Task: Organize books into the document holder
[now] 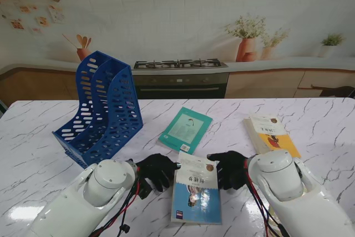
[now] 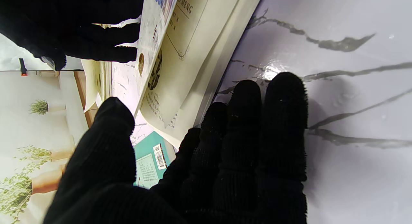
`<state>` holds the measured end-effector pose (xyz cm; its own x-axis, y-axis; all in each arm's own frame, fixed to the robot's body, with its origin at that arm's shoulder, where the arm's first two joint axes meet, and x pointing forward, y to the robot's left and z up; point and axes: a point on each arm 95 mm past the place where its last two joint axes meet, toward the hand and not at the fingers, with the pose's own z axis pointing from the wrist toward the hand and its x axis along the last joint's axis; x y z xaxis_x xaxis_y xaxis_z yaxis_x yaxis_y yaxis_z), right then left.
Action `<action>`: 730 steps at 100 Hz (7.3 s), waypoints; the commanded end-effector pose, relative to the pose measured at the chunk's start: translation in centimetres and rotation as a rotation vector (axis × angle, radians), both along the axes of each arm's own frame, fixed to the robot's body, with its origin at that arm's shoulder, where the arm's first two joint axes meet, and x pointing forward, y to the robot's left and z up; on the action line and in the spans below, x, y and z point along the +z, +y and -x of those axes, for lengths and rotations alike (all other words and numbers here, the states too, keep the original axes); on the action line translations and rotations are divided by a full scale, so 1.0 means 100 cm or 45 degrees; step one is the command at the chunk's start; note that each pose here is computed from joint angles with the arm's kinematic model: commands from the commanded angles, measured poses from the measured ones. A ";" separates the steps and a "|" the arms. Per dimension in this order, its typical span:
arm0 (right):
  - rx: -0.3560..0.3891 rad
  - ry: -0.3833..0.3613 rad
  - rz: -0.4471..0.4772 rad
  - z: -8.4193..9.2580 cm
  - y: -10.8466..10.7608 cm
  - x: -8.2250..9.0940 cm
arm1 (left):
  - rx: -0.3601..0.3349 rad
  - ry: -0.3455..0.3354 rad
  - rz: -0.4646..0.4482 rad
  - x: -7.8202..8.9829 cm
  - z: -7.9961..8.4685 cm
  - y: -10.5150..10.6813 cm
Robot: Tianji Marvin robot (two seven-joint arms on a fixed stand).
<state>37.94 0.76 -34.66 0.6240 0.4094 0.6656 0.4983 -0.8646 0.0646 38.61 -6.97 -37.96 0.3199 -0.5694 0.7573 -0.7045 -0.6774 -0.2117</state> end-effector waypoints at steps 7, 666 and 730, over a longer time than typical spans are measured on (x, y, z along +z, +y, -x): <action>-0.006 0.135 -0.086 0.022 0.020 -0.029 | -0.039 0.144 0.017 -0.035 0.029 -0.009; 0.205 -1.063 -0.129 -0.022 -0.001 0.091 | -0.343 -0.768 0.518 0.107 -0.037 -0.030; 0.007 -1.018 -0.065 -0.019 -0.026 0.076 | -0.084 -1.037 0.138 0.187 -0.027 0.033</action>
<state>40.00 -2.04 -26.16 -0.0825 0.3806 0.9211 0.3190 -0.8655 0.3862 41.49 -3.92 -20.66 -0.3345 -0.4532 0.8263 -0.4425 -0.6985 -0.5623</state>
